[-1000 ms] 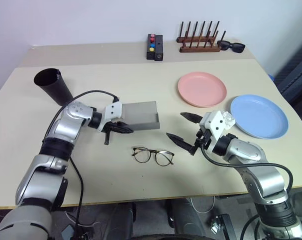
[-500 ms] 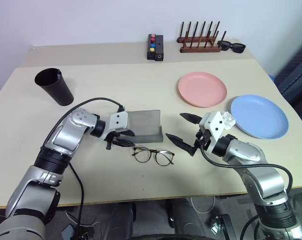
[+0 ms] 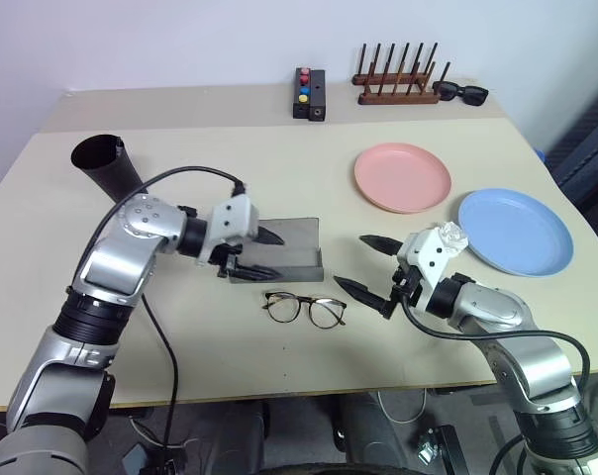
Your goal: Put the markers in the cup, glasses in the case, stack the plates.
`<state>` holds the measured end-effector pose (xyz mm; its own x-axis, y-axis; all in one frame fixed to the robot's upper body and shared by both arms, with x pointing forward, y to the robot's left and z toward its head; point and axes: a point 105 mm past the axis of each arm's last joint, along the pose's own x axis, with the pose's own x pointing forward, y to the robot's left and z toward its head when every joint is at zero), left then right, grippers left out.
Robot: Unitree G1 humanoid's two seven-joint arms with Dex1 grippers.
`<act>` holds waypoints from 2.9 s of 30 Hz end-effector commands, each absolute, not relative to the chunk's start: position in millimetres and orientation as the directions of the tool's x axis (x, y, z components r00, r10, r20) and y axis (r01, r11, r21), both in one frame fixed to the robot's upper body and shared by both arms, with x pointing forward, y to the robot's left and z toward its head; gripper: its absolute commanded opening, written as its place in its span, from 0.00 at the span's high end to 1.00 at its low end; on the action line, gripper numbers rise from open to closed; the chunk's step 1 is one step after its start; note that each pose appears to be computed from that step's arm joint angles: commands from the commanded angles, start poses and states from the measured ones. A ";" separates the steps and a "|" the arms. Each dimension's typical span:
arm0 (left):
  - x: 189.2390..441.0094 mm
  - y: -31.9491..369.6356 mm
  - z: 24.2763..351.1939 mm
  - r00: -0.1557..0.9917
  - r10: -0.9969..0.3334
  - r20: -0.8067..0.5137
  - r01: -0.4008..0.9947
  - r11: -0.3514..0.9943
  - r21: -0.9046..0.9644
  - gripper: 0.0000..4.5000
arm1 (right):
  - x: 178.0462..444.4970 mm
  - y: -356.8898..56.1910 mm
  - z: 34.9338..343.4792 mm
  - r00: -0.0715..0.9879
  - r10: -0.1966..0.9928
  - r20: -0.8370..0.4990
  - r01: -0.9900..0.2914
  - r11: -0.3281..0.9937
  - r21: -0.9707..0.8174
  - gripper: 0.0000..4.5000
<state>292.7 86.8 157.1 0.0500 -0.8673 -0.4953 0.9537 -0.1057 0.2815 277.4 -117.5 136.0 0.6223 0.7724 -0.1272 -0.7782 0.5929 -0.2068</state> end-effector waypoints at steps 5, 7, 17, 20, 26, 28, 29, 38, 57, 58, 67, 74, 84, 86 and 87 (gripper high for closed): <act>281.6 57.3 129.9 -0.039 -0.812 -0.583 0.930 -0.242 0.275 0.35 | 263.8 -117.5 144.8 0.614 0.780 -0.123 -0.780 0.575 -0.246 0.00; 281.9 55.0 126.0 -0.046 -0.804 -0.593 0.927 -0.256 0.274 0.35 | 262.5 -118.5 144.6 0.618 0.776 -0.125 -0.777 0.579 -0.246 0.00; 290.5 53.4 106.6 -0.048 -0.769 -0.637 0.932 -0.264 0.249 0.35 | 255.8 -122.4 139.5 0.631 0.761 -0.153 -0.770 0.590 -0.242 0.00; 291.4 52.5 102.8 -0.057 -0.775 -0.629 0.938 -0.258 0.233 0.35 | 254.8 -123.3 138.4 0.633 0.758 -0.157 -0.769 0.591 -0.242 0.00; 290.9 54.4 97.0 -0.074 -0.785 -0.615 0.946 -0.250 0.205 0.86 | 254.5 -124.5 135.0 0.634 0.755 -0.169 -0.769 0.593 -0.239 0.00; 289.6 56.8 97.0 -0.080 -0.790 -0.608 0.948 -0.248 0.198 0.93 | 253.7 -127.5 133.3 0.632 0.753 -0.183 -0.771 0.589 -0.243 0.00; 289.2 57.6 97.2 -0.082 -0.793 -0.604 0.949 -0.247 0.196 0.93 | 253.3 -128.8 133.0 0.631 0.752 -0.189 -0.772 0.586 -0.245 0.00; 284.2 64.0 112.9 -0.102 -0.820 -0.563 0.954 -0.241 0.178 0.93 | 257.2 -147.8 141.0 0.659 0.726 -0.195 -0.747 0.602 -0.281 0.00; 347.3 105.9 178.0 0.189 -0.859 -0.475 0.937 0.013 0.350 0.93 | 252.1 -117.8 125.8 0.571 0.793 -0.212 -0.816 0.522 -0.247 0.00; 348.5 105.2 174.8 0.180 -0.855 -0.486 0.939 0.002 0.344 0.93 | 253.6 -115.9 125.8 0.576 0.792 -0.204 -0.813 0.527 -0.248 0.00; 352.3 107.9 144.8 0.076 -0.809 -0.583 0.967 -0.082 0.241 0.93 | 255.6 -111.9 128.7 0.603 0.782 -0.157 -0.790 0.558 -0.254 0.00; 355.1 102.4 137.0 0.041 -0.810 -0.585 0.977 -0.090 0.193 0.78 | 255.7 -109.3 127.8 0.611 0.778 -0.144 -0.784 0.570 -0.244 0.00; 377.8 99.5 183.5 0.190 -0.903 -0.384 0.952 0.074 0.297 0.28 | 256.0 -103.1 127.0 0.604 0.786 -0.132 -0.790 0.569 -0.228 0.00; 383.9 101.5 198.5 0.239 -0.918 -0.315 0.941 0.138 0.310 0.28 | 256.2 -102.3 126.8 0.603 0.787 -0.131 -0.791 0.568 -0.227 0.00; 390.4 108.8 202.6 0.301 -0.907 -0.295 0.920 0.195 0.339 0.33 | 257.1 -100.8 127.0 0.602 0.788 -0.129 -0.792 0.567 -0.227 0.00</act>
<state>381.9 101.2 180.5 0.2226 -0.9008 -0.3728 0.9511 0.1168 0.2858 257.6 -106.7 117.4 0.6101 0.7739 -0.1698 -0.7899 0.5776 -0.2060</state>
